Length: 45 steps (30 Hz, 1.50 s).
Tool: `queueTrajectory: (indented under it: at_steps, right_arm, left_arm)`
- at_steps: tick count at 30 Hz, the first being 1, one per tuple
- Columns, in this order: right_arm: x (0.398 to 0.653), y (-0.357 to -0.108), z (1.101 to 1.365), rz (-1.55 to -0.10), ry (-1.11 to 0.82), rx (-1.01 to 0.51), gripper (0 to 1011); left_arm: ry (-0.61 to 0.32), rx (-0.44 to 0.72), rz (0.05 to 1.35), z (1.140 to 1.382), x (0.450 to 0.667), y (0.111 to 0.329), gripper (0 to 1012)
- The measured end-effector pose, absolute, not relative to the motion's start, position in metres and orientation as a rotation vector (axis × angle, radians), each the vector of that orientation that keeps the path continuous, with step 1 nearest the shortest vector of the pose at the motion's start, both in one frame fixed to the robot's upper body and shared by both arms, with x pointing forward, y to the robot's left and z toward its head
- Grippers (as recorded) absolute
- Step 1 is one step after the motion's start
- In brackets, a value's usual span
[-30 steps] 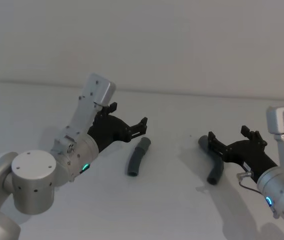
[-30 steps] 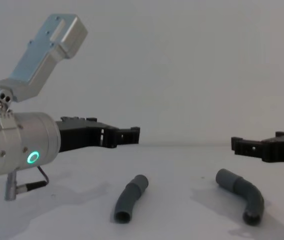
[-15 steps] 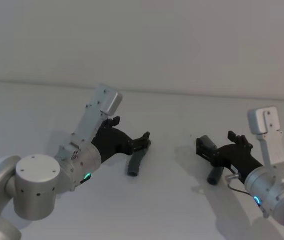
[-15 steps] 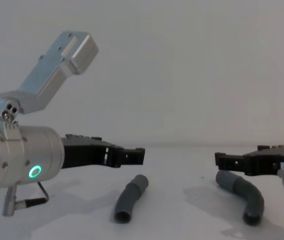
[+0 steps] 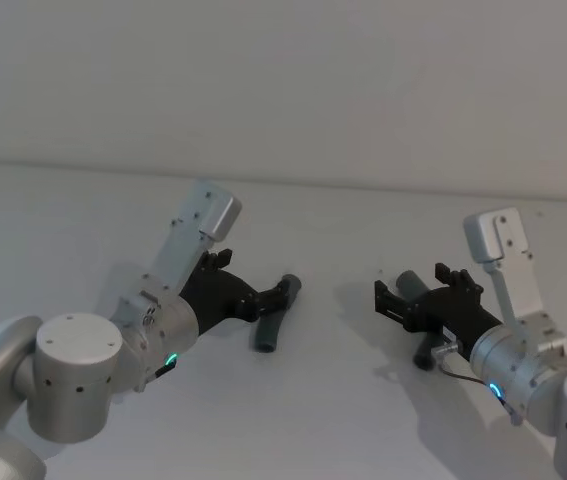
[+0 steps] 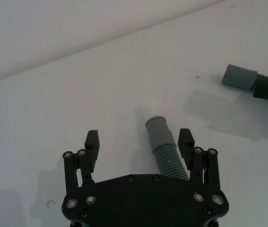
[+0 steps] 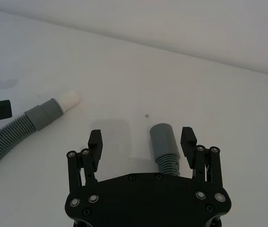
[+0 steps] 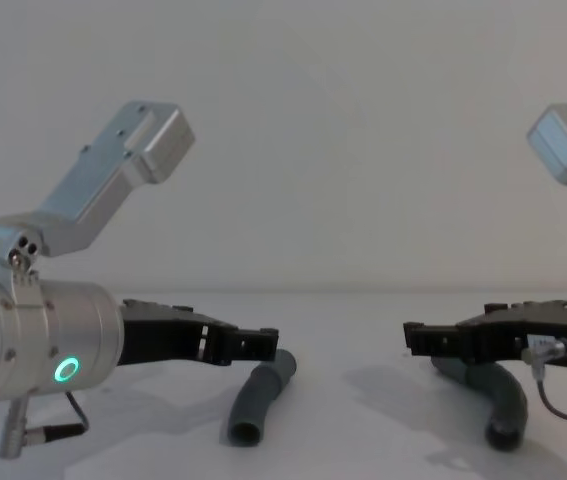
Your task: Use both hands to pick up one end of the pipe from the table, align the ends, and insert them.
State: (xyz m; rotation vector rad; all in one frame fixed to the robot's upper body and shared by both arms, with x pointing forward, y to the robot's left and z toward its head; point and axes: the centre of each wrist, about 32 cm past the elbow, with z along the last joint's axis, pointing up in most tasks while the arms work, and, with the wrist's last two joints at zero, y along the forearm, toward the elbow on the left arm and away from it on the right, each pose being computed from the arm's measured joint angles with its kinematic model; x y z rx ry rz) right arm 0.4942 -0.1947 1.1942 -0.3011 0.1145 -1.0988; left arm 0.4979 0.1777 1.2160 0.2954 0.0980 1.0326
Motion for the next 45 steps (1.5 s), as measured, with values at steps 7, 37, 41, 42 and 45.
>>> queueTrajectory:
  at_steps: [7, 37, 41, 42, 45]
  right_arm:
    - [0.502, -0.195, 1.195, -1.094, 0.119, -0.325, 1002]
    - [0.511, -0.205, 1.193, -1.115, 0.131, -0.35, 1002]
    - [0.511, -0.207, 1.193, -1.118, 0.144, -0.357, 1002]
    - [0.511, -0.207, 1.193, -1.118, 0.147, -0.359, 1002]
    - [0.512, -0.208, 1.192, -1.119, 0.157, -0.367, 1002]
  left_arm:
    - [0.115, 0.311, 1.022, 1.212, 0.505, 0.178, 1001]
    - [0.153, 0.311, 0.993, 1.203, 0.518, 0.172, 1001]
    - [0.161, 0.309, 0.993, 1.201, 0.518, 0.169, 1001]
    - [0.162, 0.31, 0.993, 1.201, 0.518, 0.169, 1001]
    - [0.163, 0.318, 0.992, 1.201, 0.518, 0.166, 1001]
